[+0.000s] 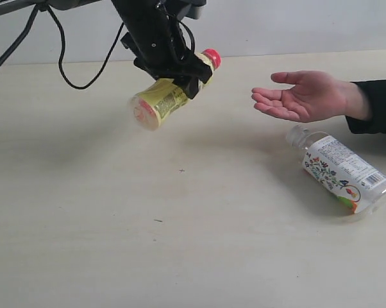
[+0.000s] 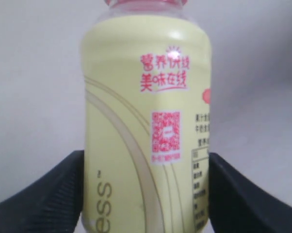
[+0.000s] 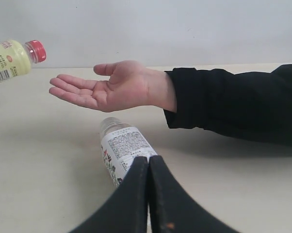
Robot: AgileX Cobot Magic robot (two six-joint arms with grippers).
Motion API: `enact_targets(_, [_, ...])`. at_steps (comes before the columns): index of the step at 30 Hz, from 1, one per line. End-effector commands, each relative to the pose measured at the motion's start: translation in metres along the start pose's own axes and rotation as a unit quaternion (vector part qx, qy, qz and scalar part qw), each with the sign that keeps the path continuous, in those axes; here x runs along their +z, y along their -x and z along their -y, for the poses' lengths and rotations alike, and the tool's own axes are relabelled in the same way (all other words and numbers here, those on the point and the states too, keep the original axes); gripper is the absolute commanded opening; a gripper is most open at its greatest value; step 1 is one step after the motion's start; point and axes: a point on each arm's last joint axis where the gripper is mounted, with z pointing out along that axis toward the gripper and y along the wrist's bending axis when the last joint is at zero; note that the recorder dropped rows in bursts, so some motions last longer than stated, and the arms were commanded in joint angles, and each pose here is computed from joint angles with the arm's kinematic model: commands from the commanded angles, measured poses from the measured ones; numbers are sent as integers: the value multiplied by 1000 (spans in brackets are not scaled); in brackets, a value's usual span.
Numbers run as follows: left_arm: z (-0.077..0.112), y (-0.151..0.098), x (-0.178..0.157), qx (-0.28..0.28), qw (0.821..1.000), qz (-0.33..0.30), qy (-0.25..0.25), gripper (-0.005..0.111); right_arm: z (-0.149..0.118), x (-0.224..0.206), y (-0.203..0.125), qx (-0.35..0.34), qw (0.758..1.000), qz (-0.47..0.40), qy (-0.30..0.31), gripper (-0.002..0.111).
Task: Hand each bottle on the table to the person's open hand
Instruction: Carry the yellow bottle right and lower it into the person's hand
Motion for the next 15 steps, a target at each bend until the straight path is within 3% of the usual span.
enact_targets(1, [23, 4, -22, 4, 1000, 15, -13, 0, 0, 0, -1, 0, 1000, 5, 3, 0])
enact_targets(8, [61, 5, -41, -5, 999, 19, -29, 0, 0, 0, -1, 0, 1000, 5, 3, 0])
enact_targets(15, [101, 8, -52, -102, 992, 48, -53, 0, 0, 0, -1, 0, 1000, 5, 3, 0])
